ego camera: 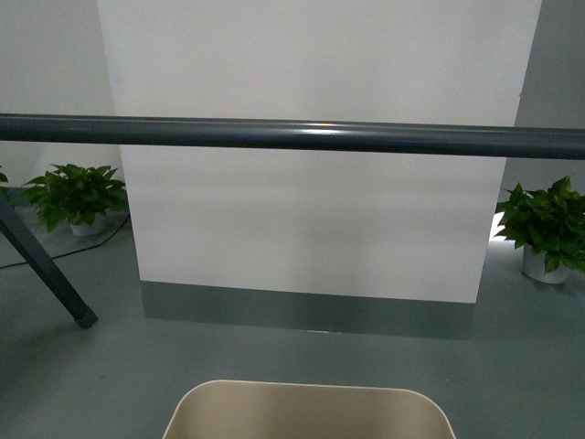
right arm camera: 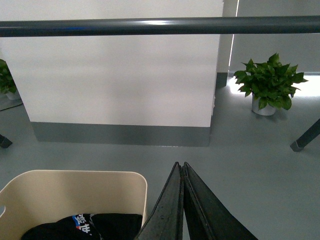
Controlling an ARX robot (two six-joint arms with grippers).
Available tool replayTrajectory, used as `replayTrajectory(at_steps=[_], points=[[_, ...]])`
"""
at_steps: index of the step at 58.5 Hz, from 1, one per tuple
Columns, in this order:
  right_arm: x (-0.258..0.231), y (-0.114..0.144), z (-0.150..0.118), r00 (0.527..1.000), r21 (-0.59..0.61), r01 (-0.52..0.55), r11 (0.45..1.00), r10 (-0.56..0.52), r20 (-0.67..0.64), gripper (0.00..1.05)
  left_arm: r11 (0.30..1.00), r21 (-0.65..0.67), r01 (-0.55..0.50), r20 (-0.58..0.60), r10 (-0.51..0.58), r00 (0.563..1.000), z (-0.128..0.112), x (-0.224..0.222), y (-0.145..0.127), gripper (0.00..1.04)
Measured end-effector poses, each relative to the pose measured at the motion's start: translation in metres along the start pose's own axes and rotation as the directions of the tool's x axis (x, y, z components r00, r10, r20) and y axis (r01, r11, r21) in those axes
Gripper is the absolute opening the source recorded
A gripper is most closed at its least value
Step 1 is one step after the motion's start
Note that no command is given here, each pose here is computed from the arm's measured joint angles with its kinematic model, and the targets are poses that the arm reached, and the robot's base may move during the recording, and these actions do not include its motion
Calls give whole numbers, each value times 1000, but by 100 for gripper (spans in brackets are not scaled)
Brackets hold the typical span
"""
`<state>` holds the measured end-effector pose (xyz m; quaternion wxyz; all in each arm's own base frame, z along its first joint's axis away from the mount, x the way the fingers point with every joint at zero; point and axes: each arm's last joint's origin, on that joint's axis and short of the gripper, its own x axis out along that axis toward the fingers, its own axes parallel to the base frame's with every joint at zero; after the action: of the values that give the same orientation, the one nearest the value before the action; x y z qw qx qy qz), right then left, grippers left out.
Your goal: Move hamper under clothes hanger
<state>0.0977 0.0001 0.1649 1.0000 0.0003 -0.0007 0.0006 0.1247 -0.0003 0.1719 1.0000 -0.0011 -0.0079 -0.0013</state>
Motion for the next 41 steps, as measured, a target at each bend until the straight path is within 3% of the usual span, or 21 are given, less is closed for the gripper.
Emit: replayTrajectory(at_steps=[13, 41], points=[[0, 0, 0, 1000, 0, 0, 1000, 0, 0, 2, 1000, 0, 0, 5, 0, 1000, 1, -7, 0, 2], [0, 0, 0, 1000, 0, 0, 1000, 0, 0, 2, 1000, 0, 0, 4, 0, 1000, 0, -18, 0, 3]])
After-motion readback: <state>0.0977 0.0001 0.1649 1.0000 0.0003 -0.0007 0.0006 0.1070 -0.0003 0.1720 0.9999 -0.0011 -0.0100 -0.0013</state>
